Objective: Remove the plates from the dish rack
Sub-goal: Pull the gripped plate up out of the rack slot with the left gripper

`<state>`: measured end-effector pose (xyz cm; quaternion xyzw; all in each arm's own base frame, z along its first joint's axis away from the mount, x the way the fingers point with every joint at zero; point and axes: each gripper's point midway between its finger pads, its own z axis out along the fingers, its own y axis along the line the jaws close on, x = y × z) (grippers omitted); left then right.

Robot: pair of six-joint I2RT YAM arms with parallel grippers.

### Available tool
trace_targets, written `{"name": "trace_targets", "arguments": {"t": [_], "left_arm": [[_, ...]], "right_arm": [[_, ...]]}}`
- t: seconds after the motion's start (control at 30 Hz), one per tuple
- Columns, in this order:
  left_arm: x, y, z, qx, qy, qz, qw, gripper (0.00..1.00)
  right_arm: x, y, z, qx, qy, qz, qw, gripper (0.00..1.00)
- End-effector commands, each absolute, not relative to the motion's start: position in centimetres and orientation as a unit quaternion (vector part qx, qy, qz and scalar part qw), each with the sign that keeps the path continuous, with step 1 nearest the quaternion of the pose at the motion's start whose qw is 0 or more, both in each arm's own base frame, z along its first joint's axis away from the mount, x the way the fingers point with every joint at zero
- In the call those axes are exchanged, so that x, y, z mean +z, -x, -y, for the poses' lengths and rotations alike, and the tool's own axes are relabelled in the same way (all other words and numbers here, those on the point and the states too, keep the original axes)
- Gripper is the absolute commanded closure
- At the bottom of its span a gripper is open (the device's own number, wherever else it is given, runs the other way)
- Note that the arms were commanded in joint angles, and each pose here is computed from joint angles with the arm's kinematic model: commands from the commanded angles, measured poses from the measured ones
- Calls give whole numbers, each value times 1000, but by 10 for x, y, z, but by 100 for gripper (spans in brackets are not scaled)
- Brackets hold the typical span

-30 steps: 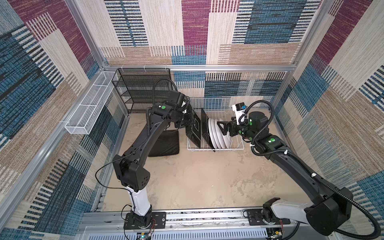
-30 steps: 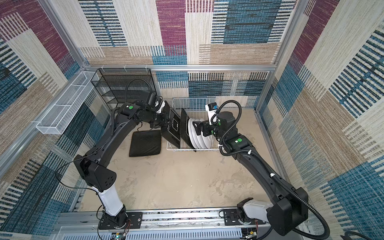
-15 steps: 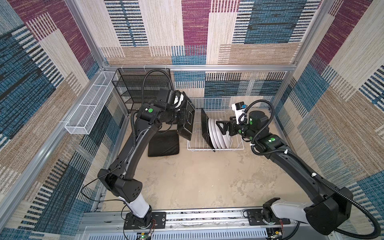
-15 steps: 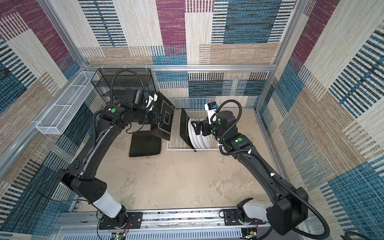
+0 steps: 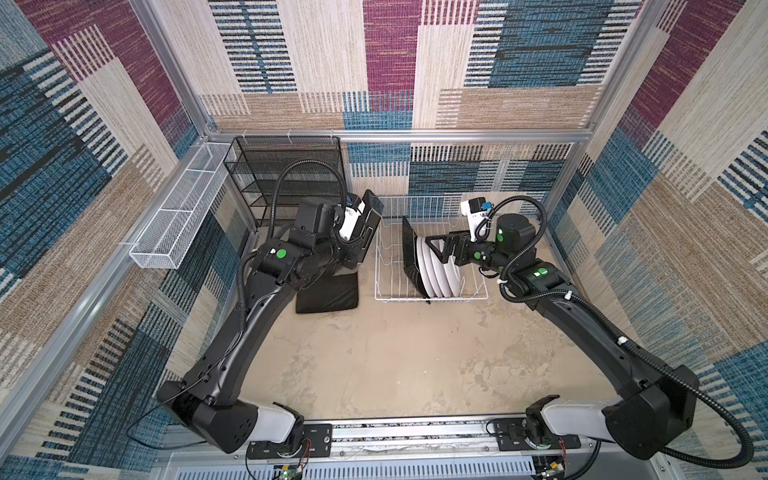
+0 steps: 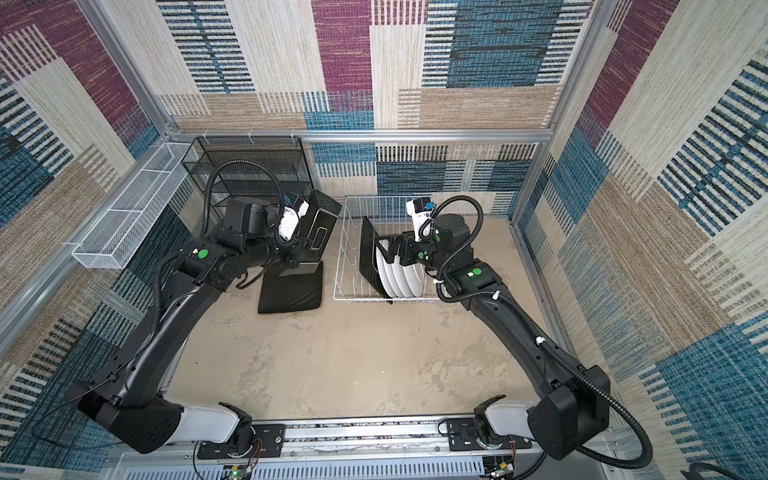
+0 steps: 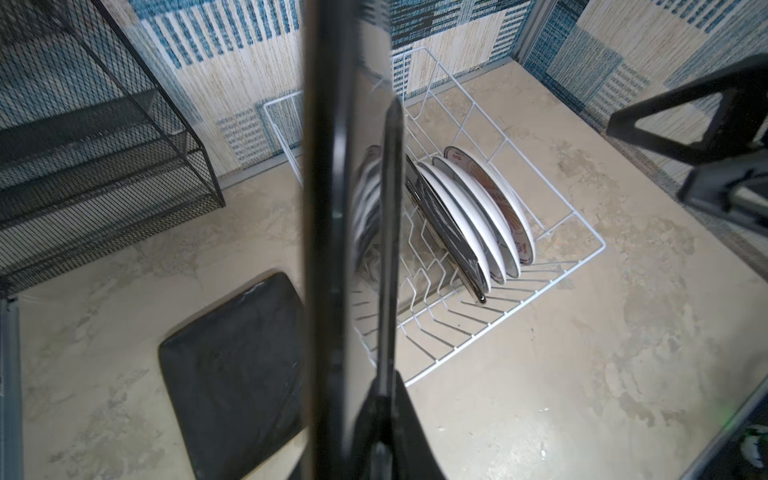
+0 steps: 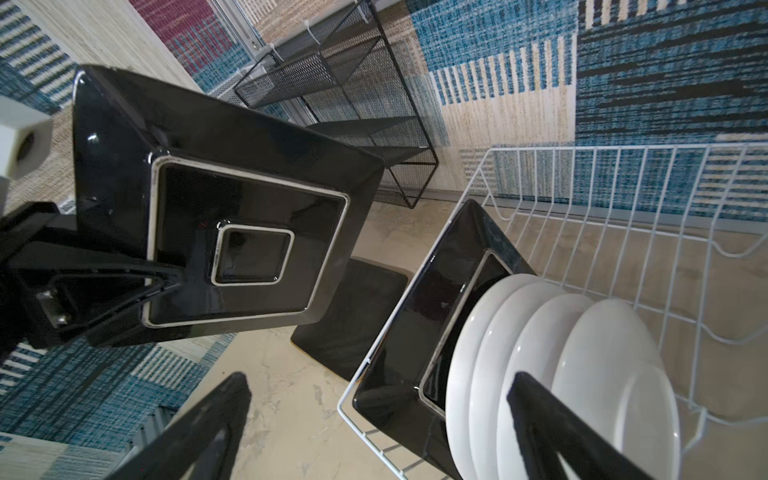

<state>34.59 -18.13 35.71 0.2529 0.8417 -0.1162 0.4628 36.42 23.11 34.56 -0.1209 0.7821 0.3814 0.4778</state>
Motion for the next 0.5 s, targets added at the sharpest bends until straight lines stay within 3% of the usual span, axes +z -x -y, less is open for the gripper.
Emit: {"name": "trace_targets", "arguments": {"t": [0.0,0.47], "left_arm": [[417,-363,184,-69,-294,-740,601,100],[390,-360,171,121,-389,-639,652,100]], "right_arm": [[362,-362,-239,445,102,-765,455,1],[386,-377,-242,550,36,-737,392,1]]}}
